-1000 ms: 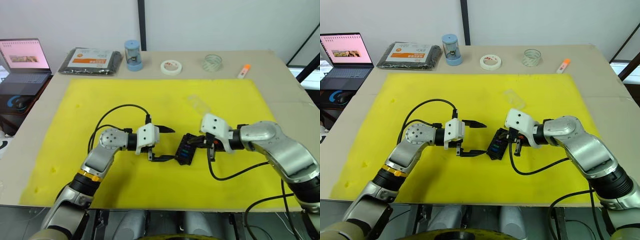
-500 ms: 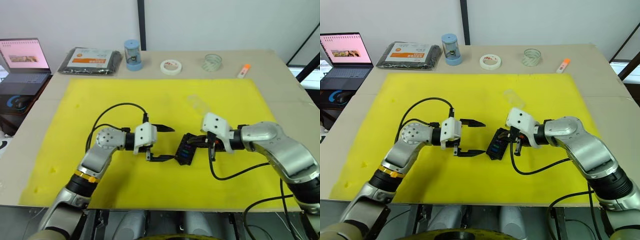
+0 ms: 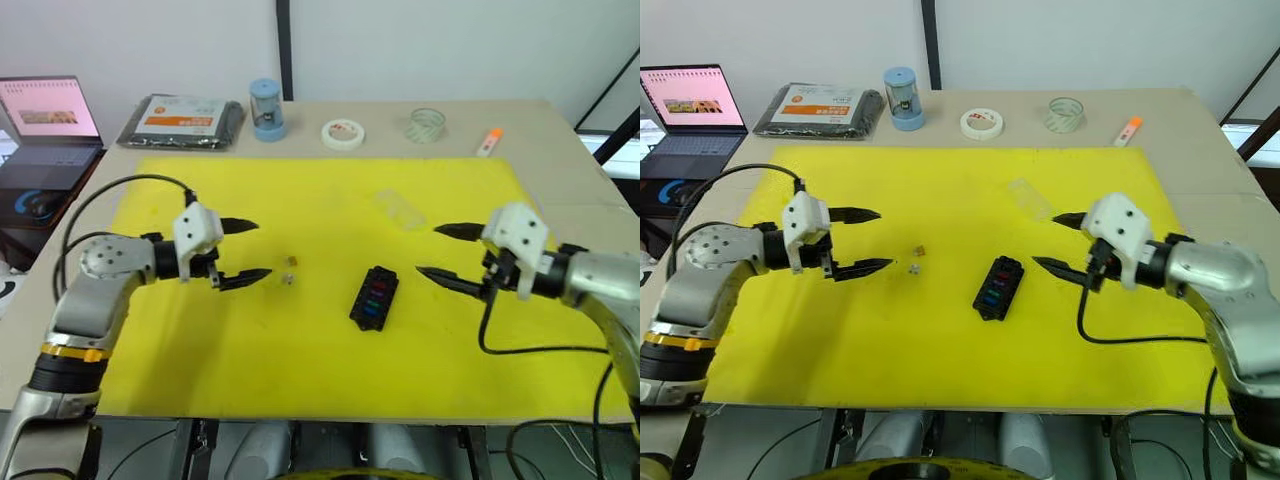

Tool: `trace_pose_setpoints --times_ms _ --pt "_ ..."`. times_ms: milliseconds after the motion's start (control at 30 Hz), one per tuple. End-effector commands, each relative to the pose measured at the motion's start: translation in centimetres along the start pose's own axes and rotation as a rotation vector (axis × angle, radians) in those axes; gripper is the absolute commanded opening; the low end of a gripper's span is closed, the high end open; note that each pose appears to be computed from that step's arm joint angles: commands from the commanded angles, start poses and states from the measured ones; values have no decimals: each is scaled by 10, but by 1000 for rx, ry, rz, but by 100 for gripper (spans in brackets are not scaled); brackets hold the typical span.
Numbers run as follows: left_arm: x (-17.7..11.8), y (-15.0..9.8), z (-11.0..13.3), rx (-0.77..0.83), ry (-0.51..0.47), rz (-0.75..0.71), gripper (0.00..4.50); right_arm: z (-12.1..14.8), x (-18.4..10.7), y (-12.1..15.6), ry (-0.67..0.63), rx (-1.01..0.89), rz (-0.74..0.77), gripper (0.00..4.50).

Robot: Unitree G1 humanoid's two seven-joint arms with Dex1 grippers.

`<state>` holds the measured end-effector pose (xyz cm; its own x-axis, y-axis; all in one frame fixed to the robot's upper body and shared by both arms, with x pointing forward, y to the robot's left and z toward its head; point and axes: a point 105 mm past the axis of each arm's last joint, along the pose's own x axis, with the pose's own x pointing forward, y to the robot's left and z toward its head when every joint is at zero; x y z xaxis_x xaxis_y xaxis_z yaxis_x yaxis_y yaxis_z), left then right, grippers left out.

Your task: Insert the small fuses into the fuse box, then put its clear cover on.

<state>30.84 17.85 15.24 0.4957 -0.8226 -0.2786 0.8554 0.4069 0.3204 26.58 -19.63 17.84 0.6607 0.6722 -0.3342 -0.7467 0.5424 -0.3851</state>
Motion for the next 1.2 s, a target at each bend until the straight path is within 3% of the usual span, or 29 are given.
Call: trace_pose_setpoints --times_ms 33,200,300,433,533,633,833,1200 --pt "-16 11 -1 -1 4 67 450 18 -6 4 -73 -60 -27 443" --pt "-23 15 -7 -200 -98 92 450 48 21 43 -217 -77 125 443" --pt "-26 12 -19 -340 -11 51 450 60 34 64 -262 -94 233 443" --pt "-28 7 -13 -760 -43 -62 450 80 53 80 -324 -124 321 443" --pt "-21 10 6 -1011 -121 -157 450 90 63 83 -350 -136 359 443" --pt "-9 6 14 -1194 -114 -233 450 96 70 83 -357 -148 365 443" --pt "16 -14 10 -1366 -13 -326 450 87 76 82 -311 -158 348 443" --pt "30 -30 -22 -1437 12 -226 450 86 74 74 -288 -151 296 443"
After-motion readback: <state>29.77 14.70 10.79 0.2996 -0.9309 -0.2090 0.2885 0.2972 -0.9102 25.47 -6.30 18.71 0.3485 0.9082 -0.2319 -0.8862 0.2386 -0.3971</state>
